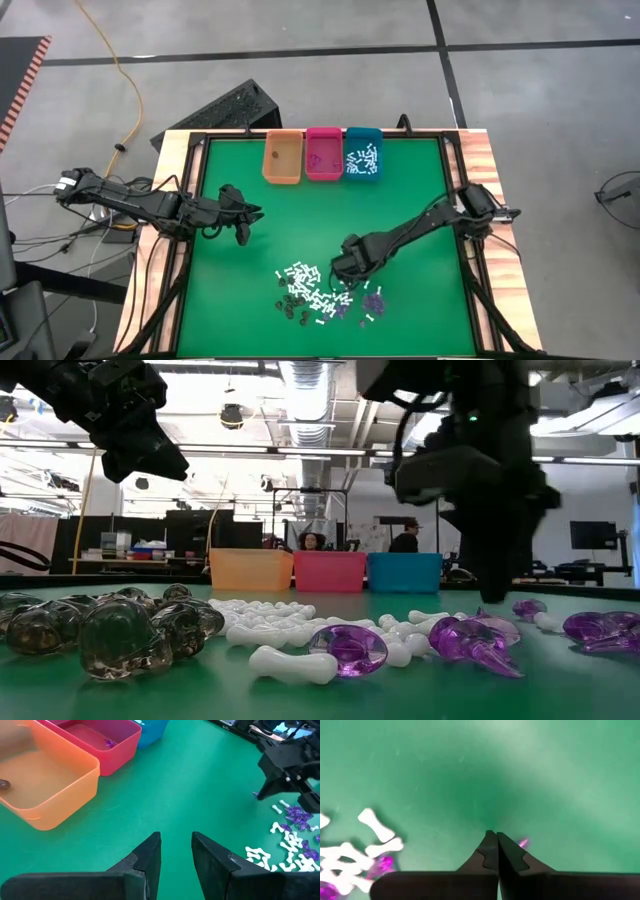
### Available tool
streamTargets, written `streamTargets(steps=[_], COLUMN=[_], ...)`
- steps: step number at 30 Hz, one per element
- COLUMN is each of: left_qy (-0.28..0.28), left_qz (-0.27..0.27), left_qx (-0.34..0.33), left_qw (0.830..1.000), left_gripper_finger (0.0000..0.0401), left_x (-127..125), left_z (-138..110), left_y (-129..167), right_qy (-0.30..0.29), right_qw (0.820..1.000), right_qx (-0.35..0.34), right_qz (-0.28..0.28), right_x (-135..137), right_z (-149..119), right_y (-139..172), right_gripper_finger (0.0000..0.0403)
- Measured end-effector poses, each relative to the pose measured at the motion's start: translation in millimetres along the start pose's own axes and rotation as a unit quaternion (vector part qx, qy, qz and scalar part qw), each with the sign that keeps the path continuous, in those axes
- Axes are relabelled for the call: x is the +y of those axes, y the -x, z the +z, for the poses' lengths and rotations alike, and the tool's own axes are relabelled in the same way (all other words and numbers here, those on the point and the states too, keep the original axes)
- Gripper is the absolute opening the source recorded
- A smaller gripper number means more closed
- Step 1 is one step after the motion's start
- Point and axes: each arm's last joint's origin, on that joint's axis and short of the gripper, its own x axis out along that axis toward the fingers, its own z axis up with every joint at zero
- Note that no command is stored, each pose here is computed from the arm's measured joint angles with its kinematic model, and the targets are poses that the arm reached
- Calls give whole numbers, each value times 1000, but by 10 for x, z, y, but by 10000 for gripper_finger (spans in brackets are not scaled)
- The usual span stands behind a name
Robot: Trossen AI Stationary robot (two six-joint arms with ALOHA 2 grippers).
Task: Sort Halloween decoration
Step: Put the violet witch hat toy into the red bin
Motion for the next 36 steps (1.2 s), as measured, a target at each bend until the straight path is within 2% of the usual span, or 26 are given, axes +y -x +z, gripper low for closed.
streamTargets(steps=[5, 8, 10, 16, 19, 22, 28, 33, 36], left_qy=[-1, -5, -7, -9, -11, -8, 0, 1, 2], left_qz=[1, 5, 7, 8, 9, 9, 8, 7, 8], left_qx=[2, 8, 12, 14, 12, 10, 11, 11, 11], left_qw=[1000, 1000, 1000, 1000, 1000, 1000, 1000, 1000, 1000], left_gripper_finger=[99, 99, 99, 99, 99, 99, 99, 99, 99], left_x=[2, 10, 15, 18, 17, 16, 15, 15, 15], left_z=[-4, -17, -24, -29, -27, -23, -24, -24, -24], left_y=[0, 0, 0, 1, 0, 0, 0, 0, 1], right_qy=[24, 76, 122, 241, 280, 297, 297, 290, 276], right_qw=[1000, 997, 993, 970, 959, 954, 955, 956, 960], right_qx=[-7, -10, -7, 25, 28, 19, 13, -15, -23], right_qz=[-3, 1, -5, -9, -10, -20, -12, 37, 48], right_x=[-35, -31, -5, 34, 42, 26, -138, -238, -316], right_z=[204, 260, 189, -148, -200, -174, -120, -135, -167], right_y=[120, 172, 196, 284, 295, 284, 153, 125, 96], right_gripper_finger=[16, 23, 50, 165, 219, 249, 250, 245, 244])
